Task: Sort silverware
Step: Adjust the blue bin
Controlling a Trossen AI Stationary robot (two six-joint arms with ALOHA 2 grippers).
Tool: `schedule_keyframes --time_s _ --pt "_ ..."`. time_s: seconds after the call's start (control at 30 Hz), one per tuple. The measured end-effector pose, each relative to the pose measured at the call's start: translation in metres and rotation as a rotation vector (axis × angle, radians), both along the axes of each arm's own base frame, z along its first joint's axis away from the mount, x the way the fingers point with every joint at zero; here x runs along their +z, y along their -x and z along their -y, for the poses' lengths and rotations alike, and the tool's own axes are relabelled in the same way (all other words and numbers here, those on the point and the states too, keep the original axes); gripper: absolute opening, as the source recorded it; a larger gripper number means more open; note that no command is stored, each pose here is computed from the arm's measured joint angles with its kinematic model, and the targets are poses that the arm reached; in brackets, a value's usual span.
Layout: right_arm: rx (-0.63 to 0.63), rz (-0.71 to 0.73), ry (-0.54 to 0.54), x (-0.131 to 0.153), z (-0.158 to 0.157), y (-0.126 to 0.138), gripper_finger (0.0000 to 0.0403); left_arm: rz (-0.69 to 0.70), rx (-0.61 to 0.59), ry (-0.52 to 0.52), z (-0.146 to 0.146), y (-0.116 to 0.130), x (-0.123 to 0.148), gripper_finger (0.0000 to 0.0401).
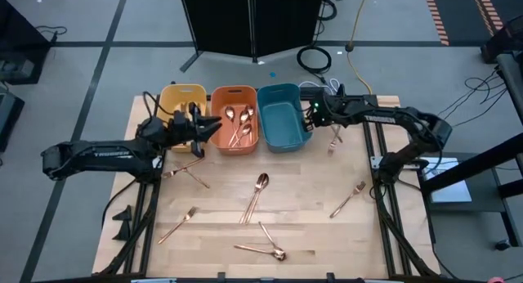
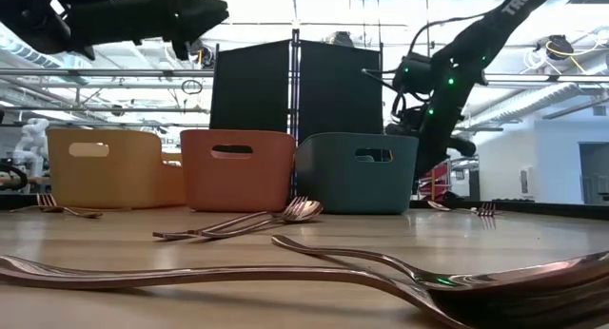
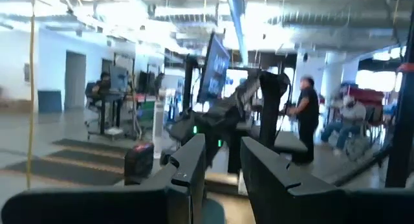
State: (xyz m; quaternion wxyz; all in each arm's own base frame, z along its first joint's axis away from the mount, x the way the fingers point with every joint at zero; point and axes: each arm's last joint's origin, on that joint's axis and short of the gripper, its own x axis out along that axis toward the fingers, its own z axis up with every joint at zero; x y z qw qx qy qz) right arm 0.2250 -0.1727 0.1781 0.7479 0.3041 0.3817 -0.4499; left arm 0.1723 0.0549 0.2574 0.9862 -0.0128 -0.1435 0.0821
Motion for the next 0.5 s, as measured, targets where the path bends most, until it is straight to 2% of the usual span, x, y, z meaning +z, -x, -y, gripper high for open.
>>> schedule_keyframes --time_s 0.1,0.5 --pt "-0.012 0.010 -0.032 -0.005 -0.001 -0.003 0.0003 -0.055 -0.003 0.018 -0.001 -0.002 -0.005 0.0095" --pt "-0.015 0.136 -0.070 -0.002 -0.025 -0.026 0.0000 -0.066 0.001 -0.004 -0.001 -0.002 -0.005 0.0095"
